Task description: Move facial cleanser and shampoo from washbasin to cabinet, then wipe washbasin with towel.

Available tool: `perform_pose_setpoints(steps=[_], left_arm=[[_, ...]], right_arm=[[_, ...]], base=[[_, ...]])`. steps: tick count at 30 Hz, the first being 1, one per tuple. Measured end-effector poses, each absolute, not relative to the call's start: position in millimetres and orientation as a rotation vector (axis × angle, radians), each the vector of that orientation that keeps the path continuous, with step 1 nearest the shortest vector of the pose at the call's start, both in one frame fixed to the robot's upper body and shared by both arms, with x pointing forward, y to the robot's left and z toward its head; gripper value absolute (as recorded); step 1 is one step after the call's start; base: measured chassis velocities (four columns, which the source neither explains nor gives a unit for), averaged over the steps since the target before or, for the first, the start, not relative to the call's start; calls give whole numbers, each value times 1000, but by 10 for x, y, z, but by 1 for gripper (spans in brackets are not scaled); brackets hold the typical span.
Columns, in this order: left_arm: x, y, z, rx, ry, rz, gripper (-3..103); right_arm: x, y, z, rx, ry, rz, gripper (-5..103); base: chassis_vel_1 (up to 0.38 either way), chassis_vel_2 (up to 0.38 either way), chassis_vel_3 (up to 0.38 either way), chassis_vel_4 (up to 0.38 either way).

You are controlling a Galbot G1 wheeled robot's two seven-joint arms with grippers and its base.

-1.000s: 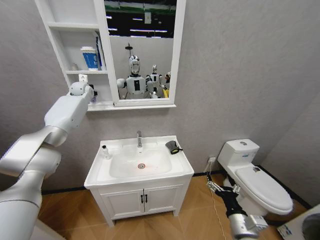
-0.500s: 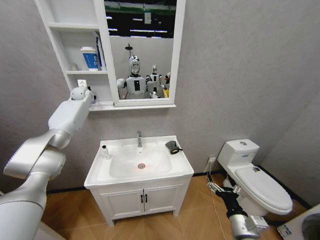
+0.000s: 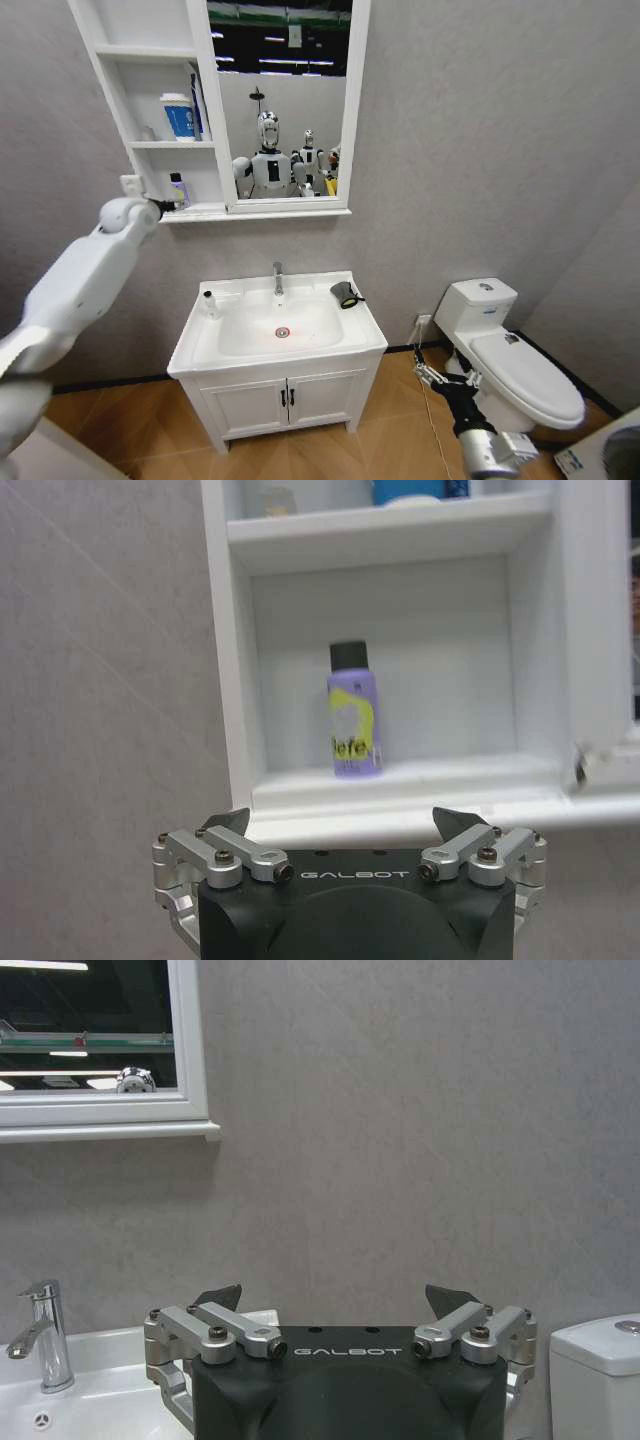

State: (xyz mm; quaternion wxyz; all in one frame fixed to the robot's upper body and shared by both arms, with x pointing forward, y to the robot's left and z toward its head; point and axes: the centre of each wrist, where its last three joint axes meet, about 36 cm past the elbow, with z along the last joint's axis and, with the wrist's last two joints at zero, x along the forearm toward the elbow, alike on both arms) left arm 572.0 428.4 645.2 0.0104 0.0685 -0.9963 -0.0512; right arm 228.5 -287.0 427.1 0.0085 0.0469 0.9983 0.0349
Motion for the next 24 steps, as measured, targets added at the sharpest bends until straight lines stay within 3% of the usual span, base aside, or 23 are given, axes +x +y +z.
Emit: perform_pose_setpoints(steps=[10, 24], left_arm=[[4858, 4112, 4414, 148, -3021, -155, 99], [5197, 3665, 3411, 139, -2896, -71, 100]], right_arm=[[2220, -2861, 4273, 158, 3131, 95, 100], [2137, -2828, 4263, 186, 3135, 87, 100]], base=[[0, 0, 0, 0], [0, 0, 0, 0]])
